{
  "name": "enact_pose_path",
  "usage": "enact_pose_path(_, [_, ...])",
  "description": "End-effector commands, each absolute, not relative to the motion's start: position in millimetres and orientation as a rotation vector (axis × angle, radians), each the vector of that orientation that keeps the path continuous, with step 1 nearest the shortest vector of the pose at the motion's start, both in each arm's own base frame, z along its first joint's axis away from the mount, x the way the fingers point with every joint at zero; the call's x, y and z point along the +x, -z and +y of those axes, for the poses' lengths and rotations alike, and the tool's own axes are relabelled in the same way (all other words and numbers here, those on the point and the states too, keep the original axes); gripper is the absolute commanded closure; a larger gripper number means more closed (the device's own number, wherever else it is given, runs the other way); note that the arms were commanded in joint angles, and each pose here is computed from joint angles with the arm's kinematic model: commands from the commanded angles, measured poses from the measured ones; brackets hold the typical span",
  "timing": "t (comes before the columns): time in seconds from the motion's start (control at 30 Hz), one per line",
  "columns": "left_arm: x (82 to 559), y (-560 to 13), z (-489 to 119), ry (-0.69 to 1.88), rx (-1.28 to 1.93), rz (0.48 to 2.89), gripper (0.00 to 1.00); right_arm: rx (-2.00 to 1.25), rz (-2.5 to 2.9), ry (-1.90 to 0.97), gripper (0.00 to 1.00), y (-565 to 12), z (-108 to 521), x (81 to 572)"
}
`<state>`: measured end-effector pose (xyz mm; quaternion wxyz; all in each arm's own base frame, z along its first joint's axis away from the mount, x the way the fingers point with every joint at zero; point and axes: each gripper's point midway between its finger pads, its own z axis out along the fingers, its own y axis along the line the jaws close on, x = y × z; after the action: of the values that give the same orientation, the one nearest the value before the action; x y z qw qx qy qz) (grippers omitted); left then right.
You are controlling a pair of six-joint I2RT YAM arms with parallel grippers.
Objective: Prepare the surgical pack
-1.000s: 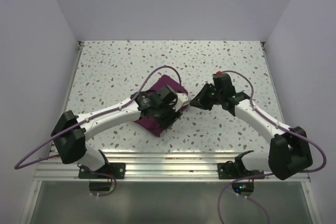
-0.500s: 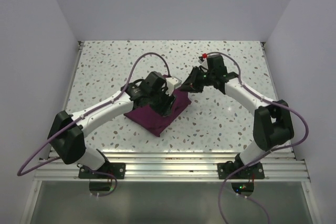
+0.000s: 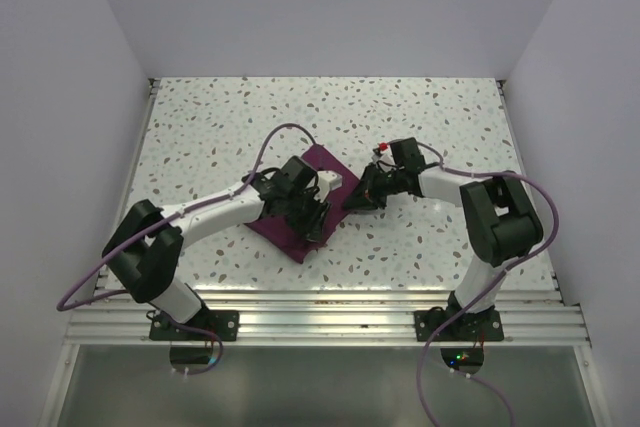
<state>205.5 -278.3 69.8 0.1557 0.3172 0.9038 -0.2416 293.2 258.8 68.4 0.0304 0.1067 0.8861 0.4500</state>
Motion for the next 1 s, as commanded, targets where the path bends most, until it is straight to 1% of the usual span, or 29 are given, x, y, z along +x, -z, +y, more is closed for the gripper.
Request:
enact_pose_path(0.0, [206, -64, -268, 0.671, 0.840, 2.634, 0.60, 0.249, 2.695, -1.379, 0.85, -71, 250, 291])
enact_pose_path(0.13, [215, -77, -266, 0.631, 0.823, 2.616, 0.60, 0.154, 2.724, -1.297, 0.85, -83, 243, 293])
enact_pose_path(0.17, [218, -82, -267, 0.627, 0.824, 2.603, 0.60, 0.120, 2.691, -1.284, 0.85, -96, 245, 303])
enact_pose_path(0.2, [219, -89, -267, 0.628, 0.827, 2.591, 0.58, 0.119, 2.712, -1.266, 0.85, -101, 244, 302])
enact_pose_path(0.27, [226, -109, -276, 0.665, 0.828, 2.539, 0.55, 0.059, 2.653, -1.258, 0.85, -125, 246, 316])
enact_pose_path(0.3, [228, -118, -280, 0.684, 0.829, 2.515, 0.52, 0.043, 2.637, -1.263, 0.85, -132, 248, 319])
enact_pose_path(0.37, [234, -139, -293, 0.748, 0.833, 2.455, 0.50, 0.028, 2.601, -1.295, 0.85, -149, 253, 326])
enact_pose_path(0.5, [243, -158, -314, 0.849, 0.851, 2.368, 0.47, 0.038, 2.590, -1.343, 0.85, -150, 260, 333])
enact_pose_path(0.7, [234, -135, -332, 0.982, 0.905, 2.414, 0.52, 0.079, 2.646, -1.354, 0.85, -116, 259, 328])
enact_pose_path(0.97, [200, -72, -313, 1.012, 0.928, 2.607, 0.59, 0.146, 2.772, -1.283, 0.87, -60, 238, 298])
